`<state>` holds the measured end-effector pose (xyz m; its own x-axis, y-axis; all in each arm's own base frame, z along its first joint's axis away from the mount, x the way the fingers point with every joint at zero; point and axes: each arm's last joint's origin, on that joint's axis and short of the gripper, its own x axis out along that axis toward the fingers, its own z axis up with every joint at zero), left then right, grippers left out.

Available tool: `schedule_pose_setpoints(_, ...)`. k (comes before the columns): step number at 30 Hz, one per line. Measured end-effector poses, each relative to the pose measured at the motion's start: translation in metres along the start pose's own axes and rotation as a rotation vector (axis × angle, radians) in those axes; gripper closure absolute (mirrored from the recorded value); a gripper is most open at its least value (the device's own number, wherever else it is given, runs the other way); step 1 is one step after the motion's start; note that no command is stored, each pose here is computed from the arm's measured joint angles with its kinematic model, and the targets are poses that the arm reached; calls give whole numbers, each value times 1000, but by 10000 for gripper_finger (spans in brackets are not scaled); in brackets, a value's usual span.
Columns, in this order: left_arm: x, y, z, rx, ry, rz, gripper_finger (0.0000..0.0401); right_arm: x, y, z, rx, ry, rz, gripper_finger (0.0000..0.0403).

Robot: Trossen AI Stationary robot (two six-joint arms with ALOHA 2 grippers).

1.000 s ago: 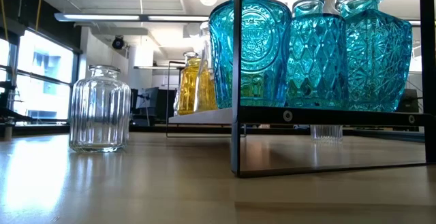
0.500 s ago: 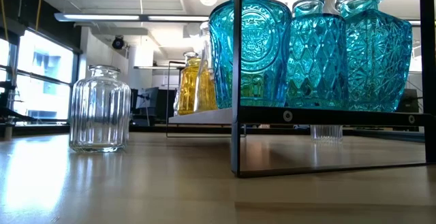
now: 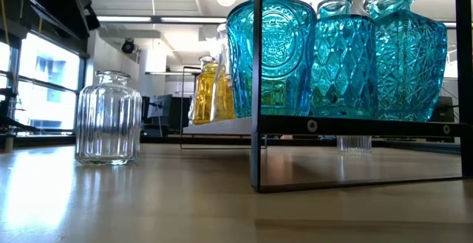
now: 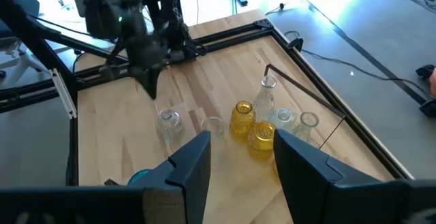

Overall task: Sort vases onto shelf
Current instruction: Put the transparent crystal vase on the shelf aligned with the other transparent crystal vase

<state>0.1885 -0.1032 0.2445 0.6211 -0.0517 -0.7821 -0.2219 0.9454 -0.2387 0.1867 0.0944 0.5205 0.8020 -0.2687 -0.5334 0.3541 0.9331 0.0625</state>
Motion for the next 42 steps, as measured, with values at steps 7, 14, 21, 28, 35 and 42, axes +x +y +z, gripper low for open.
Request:
schedule_pose_setpoints(7, 32, -17, -1, 92, 77, -93, 371, 3, -2, 1, 12, 25, 16, 258)
schedule_pose_setpoints(14, 35, -17, 11, 129, 6, -141, 303, 3, -2, 1, 11, 29, 21, 258)
schedule_pose_setpoints(21, 37, -6, 14, 214, 35, -87, 242, 3, -2, 1, 21, 37, 31, 258)
schedule_pose_setpoints(28, 40, 3, 18, 267, 60, -75, 218, 3, -2, 1, 38, 40, 36, 258)
schedule_pose_setpoints(35, 41, 10, 22, 240, 76, -84, 217, 3, -2, 1, 43, 39, 34, 258)
schedule_pose_setpoints(42, 55, 10, 20, 210, 156, -133, 217, 3, -2, 1, 45, 38, 33, 258)
